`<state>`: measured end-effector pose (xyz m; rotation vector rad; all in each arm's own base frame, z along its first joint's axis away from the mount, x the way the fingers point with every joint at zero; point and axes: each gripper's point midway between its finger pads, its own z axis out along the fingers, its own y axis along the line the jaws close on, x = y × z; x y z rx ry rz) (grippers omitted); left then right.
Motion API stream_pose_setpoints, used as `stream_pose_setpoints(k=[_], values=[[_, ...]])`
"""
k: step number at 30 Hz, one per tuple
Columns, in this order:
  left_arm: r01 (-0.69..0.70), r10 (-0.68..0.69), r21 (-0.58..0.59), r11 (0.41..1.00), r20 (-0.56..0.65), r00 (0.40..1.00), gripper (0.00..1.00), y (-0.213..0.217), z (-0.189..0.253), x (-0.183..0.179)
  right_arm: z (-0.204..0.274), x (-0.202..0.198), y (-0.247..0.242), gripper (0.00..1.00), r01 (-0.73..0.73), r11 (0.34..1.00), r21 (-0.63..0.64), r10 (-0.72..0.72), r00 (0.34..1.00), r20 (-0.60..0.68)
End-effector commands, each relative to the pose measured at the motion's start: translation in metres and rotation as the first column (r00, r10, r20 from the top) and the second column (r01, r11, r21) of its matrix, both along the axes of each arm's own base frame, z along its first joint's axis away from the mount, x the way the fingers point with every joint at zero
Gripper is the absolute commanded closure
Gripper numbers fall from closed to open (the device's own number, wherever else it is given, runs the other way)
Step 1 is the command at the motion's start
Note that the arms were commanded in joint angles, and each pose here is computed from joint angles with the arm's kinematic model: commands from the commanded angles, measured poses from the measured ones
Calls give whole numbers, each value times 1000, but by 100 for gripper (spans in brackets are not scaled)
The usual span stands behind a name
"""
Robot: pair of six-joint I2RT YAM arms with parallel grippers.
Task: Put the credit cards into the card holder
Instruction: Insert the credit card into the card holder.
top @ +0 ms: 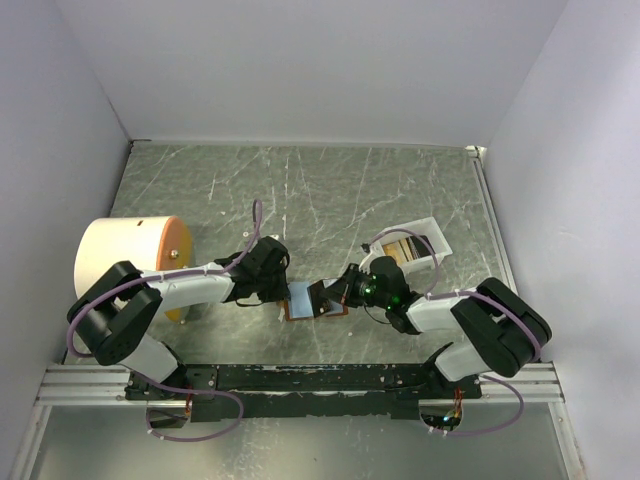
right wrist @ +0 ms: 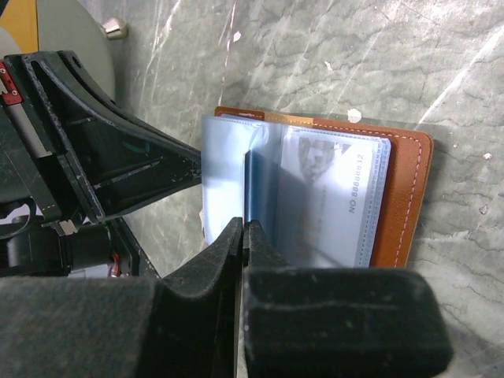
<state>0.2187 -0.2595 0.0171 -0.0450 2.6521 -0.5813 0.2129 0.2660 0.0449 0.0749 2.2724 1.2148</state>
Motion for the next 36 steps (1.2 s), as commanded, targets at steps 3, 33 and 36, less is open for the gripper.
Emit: stream_pose_setpoints(k=[3,33,36], values=[[-6,12,149,989,-42,999,89,31,-26,-11,6,8,0,100,6,1000,16,-7,998,55],[-6,12,114,993,-55,998,90,27,-27,-15,-18,3,-10,100,69,996,54,-69,998,9],[-5,11,107,994,-57,998,90,26,-27,-15,-14,4,-8,100,66,995,78,-68,998,19]])
